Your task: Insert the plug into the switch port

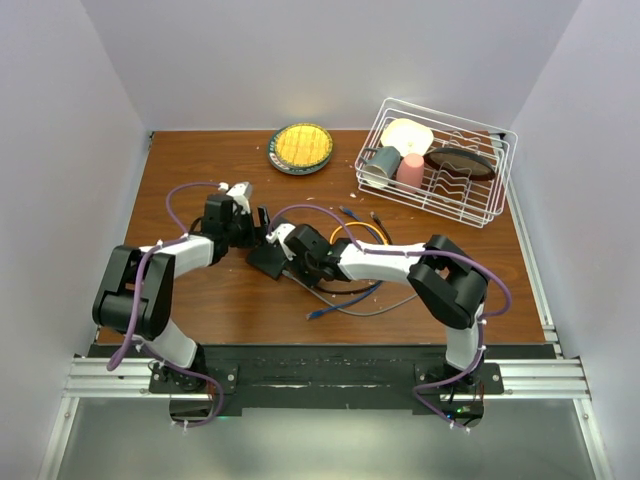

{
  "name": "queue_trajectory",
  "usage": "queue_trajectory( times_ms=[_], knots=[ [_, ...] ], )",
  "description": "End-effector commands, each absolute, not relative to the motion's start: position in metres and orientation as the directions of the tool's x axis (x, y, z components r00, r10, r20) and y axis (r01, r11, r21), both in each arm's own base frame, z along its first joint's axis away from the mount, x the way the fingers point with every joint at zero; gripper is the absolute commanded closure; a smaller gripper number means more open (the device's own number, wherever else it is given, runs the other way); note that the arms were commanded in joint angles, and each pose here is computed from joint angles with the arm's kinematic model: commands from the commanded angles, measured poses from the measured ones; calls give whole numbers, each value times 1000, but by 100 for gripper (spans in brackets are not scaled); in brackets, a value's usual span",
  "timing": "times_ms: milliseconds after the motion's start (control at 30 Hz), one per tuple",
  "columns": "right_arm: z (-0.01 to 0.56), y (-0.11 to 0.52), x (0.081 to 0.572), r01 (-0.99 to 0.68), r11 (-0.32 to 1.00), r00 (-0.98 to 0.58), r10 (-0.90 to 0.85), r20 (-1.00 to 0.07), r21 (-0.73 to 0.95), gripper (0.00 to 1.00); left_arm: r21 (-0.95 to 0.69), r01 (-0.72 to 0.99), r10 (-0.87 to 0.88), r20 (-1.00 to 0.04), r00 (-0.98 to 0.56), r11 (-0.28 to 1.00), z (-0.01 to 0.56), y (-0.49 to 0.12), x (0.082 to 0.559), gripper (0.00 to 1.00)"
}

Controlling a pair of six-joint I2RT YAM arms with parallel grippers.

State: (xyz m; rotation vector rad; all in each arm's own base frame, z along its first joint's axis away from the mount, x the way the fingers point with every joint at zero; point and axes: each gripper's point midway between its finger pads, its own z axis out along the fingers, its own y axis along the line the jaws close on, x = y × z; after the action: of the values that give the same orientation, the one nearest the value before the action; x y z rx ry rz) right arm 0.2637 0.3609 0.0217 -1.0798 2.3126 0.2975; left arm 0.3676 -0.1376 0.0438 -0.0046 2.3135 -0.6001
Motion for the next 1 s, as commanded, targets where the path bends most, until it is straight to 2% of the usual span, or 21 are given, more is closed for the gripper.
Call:
queue_trajectory(
  times_ms=[0, 967],
  knots=[
    [25, 360, 273, -744, 667, -526, -623, -579, -42, 100, -435, 231, -163, -698, -697, 870, 57, -145, 380, 14],
    [47, 373, 283, -731, 682, -514, -566, -645, -16, 100, -464, 229, -154, -651, -743, 856, 36, -151, 373, 18]
  ],
)
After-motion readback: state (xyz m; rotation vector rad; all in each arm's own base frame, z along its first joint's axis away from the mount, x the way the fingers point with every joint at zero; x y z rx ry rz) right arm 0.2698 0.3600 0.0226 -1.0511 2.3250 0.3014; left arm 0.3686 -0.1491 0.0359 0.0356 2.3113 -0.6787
